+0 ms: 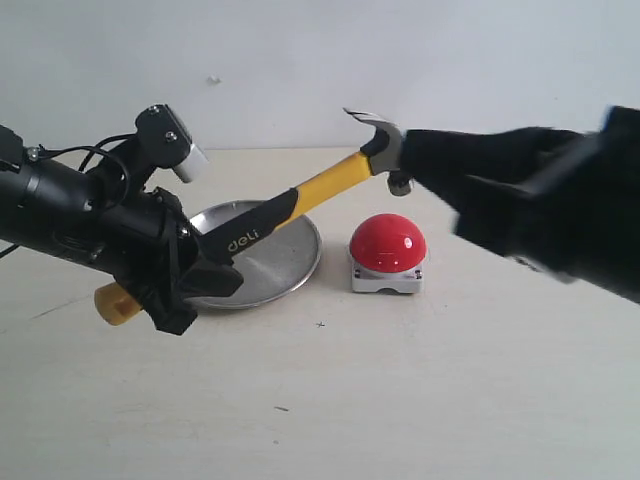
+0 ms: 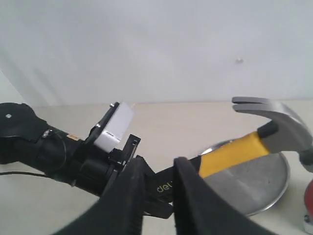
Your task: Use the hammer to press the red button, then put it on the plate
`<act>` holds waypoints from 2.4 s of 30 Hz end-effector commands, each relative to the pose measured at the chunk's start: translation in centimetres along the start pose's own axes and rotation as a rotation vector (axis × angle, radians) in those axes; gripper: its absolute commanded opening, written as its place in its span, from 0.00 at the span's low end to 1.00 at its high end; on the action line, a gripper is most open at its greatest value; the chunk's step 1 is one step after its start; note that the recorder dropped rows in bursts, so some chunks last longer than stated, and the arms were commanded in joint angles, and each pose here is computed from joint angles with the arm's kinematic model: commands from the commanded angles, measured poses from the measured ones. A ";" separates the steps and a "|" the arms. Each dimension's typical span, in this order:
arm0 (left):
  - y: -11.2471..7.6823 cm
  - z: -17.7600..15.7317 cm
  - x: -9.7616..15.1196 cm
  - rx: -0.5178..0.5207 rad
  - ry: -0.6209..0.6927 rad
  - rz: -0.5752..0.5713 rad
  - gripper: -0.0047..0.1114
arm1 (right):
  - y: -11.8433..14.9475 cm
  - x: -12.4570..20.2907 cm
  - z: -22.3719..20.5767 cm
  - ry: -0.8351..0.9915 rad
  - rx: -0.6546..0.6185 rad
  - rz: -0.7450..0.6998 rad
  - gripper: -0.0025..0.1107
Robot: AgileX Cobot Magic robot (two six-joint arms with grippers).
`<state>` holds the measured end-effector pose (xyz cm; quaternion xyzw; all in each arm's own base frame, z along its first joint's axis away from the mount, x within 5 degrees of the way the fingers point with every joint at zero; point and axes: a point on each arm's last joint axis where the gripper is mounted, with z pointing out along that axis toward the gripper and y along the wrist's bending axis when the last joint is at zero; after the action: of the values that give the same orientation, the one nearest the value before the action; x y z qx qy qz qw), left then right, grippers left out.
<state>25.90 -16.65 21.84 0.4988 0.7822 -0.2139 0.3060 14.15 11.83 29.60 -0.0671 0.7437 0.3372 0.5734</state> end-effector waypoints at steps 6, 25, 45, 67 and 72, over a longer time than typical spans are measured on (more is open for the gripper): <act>0.7 -1.0 -1.1 -0.091 -0.075 -0.286 0.04 | -5.1 4.7 -8.4 -0.238 0.045 0.055 0.02; -3.5 1.3 -2.3 -0.224 0.085 -0.547 0.04 | -7.4 6.2 -9.9 -0.290 0.191 -0.172 0.02; -9.2 4.9 -5.5 -0.322 0.068 -0.622 0.04 | -9.7 6.8 -10.4 -0.226 0.446 -0.092 0.02; -8.4 -1.4 -14.6 -0.379 -0.049 -0.459 0.04 | -10.0 6.6 -10.7 -0.249 0.489 -0.106 0.02; -8.4 -1.9 -14.8 -0.388 -0.041 -0.457 0.04 | -10.1 6.6 -10.7 -0.252 0.492 -0.108 0.02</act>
<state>22.48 -28.50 32.49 0.2280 0.9066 -0.1287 0.3310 8.26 -0.09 20.73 0.0826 0.7229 0.1287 0.6738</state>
